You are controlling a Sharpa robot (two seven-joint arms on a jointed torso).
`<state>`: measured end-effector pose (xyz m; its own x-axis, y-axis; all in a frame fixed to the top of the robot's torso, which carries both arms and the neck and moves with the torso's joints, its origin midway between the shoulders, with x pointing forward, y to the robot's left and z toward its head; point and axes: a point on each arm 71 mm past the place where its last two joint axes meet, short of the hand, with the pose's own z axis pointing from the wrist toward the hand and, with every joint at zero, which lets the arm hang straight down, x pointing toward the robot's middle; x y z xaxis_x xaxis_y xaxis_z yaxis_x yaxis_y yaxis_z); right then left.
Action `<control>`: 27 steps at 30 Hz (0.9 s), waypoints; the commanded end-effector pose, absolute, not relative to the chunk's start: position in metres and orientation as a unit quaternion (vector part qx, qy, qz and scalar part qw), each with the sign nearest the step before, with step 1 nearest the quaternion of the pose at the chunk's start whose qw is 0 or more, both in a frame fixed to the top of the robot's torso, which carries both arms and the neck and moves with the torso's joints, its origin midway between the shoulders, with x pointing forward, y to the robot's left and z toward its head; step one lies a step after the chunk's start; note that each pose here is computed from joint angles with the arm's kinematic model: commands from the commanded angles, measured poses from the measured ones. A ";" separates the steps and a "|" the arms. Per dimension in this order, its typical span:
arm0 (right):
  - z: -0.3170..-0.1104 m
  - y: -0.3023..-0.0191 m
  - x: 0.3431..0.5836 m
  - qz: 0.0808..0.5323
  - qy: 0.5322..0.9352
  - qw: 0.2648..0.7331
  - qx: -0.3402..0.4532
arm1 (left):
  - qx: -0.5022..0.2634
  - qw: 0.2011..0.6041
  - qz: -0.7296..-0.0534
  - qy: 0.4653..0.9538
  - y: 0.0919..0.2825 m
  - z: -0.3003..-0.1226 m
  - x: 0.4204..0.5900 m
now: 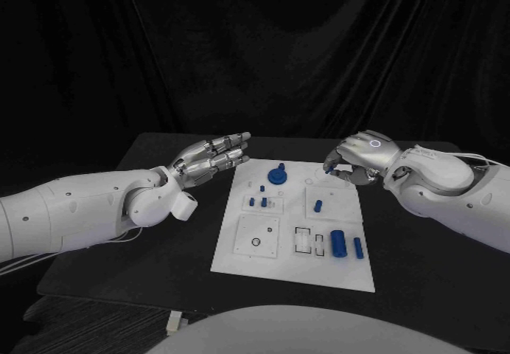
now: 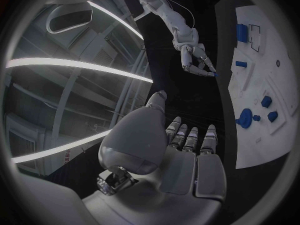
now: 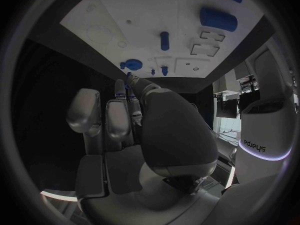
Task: Assemble the parts on the task board
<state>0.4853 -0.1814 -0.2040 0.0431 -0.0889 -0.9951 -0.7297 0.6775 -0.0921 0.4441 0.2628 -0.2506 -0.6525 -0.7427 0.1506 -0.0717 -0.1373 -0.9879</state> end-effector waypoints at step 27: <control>-0.234 -0.071 0.423 0.311 0.665 0.570 -0.368 | -0.344 0.314 -0.684 0.562 0.276 -0.256 0.435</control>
